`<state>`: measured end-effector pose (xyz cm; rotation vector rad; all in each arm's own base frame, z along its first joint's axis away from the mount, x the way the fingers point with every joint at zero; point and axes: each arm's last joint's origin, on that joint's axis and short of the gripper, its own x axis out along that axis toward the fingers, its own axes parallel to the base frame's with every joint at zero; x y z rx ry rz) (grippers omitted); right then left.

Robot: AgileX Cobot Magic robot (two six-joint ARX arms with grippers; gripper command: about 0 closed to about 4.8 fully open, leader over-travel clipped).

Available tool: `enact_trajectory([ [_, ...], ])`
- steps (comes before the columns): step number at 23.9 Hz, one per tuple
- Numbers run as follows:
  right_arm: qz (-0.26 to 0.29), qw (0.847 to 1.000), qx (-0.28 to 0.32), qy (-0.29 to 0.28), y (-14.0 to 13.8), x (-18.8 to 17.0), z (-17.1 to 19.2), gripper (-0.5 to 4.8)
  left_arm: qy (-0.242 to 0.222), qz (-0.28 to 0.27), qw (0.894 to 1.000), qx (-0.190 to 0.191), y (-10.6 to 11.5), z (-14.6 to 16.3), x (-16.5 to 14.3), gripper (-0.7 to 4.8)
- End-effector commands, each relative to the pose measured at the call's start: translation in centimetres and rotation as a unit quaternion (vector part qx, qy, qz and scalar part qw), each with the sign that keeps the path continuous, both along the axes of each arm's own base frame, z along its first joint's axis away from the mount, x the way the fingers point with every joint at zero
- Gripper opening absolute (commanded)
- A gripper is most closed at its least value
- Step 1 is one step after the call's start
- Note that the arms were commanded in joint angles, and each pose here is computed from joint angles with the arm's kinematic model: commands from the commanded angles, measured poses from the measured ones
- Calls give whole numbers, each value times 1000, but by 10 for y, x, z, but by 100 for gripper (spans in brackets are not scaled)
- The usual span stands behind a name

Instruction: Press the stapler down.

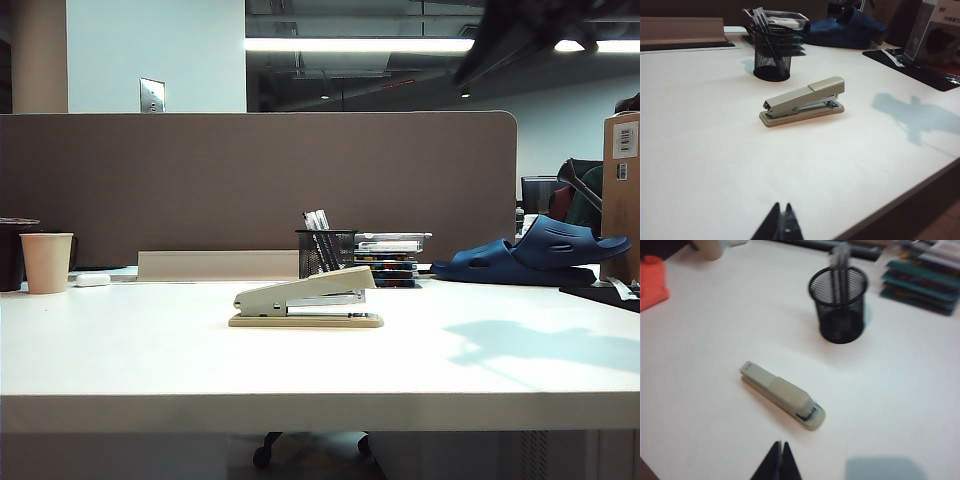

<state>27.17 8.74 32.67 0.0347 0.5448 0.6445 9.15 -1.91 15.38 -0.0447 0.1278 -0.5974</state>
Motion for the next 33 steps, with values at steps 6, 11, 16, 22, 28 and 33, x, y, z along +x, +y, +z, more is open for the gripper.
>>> enact_trajectory([
  [6, 58, 994, 16, 90, 39, 66, -40, -9, -1, 11, 1000, 3, 1, 0, 0, -6],
  [11, 77, 989, 23, 122, 51, 87, -69, -9, -1, 11, 1000, 3, 1, 0, 0, -6],
  [16, 100, 985, 39, 135, 67, 99, -94, -9, -1, 11, 1000, 3, 1, 0, 0, -6],
  [22, 93, 983, 40, 154, 71, 109, -114, -9, -1, 11, 1000, 3, 1, 0, 0, -6],
  [28, 83, 983, 35, 162, 72, 113, -126, -9, -1, 11, 1000, 3, 1, 0, 0, -6],
  [33, 72, 982, 31, 171, 72, 116, -134, -9, -1, 11, 1000, 3, 1, 0, 0, -6],
])
